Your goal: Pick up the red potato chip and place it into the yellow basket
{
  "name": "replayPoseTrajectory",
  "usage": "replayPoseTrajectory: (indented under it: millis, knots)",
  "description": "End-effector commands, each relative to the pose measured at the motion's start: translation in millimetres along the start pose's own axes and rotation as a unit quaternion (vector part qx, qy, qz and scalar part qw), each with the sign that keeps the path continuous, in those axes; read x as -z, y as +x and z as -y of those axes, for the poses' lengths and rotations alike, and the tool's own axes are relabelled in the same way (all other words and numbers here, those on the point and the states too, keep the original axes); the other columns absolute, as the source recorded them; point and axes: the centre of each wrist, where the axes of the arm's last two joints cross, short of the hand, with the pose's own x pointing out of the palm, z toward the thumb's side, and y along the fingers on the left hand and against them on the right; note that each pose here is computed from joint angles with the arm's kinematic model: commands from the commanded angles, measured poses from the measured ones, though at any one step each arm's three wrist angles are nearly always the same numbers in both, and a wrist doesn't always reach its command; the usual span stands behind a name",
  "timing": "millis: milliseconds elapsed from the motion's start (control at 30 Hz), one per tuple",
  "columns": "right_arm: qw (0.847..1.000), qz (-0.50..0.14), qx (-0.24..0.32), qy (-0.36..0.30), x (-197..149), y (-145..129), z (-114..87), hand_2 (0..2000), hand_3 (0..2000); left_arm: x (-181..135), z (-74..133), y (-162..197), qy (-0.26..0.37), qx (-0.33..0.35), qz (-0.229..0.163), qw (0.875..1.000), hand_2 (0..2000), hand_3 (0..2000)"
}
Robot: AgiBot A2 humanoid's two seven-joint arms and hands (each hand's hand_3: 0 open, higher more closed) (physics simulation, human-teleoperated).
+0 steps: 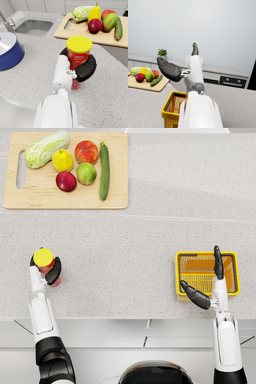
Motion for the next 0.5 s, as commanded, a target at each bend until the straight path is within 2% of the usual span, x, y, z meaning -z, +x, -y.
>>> replayPoseTrajectory:
  millis: [33, 100, 167, 233, 333, 400, 500]
  knots:
    - [1.000, 0.002, -0.003, -0.004, -1.8, 2.0, 1.1, 0, 0, -4.8, -0.9, 6.3, 0.008, 0.008, -0.012, 1.000, 2000, 1960]
    - [1.000, 0.004, -0.003, -0.007, -3.3, 3.0, 0.9, 0, 0, -30.1, 13.8, 13.4, 0.077, 0.024, -0.027, 0.996, 2000, 2000]
    - [1.000, 0.012, -0.019, -0.011, -4.8, 12.8, 3.2, 0, 0, -69.1, 34.9, 29.4, 0.170, 0.053, -0.040, 0.983, 2000, 2000]
    - [0.998, 0.026, -0.047, -0.017, -6.7, 30.6, 7.3, 0, 0, -118.7, 62.1, 51.3, 0.275, 0.087, -0.048, 0.956, 2000, 2000]
    - [0.996, 0.045, -0.074, -0.028, -11.1, 50.9, 14.0, 0, 0, -168.1, 97.6, 79.7, 0.382, 0.137, -0.052, 0.912, 2000, 2000]
    - [0.994, 0.056, -0.087, -0.034, -14.0, 61.4, 18.3, 0, 0, -182.9, 115.1, 100.3, 0.420, 0.170, -0.050, 0.890, 2000, 2000]
    - [0.992, 0.068, -0.104, -0.035, -14.1, 75.2, 22.3, 0, 0, -187.4, 133.9, 133.0, 0.440, 0.235, -0.053, 0.865, 2000, 2000]
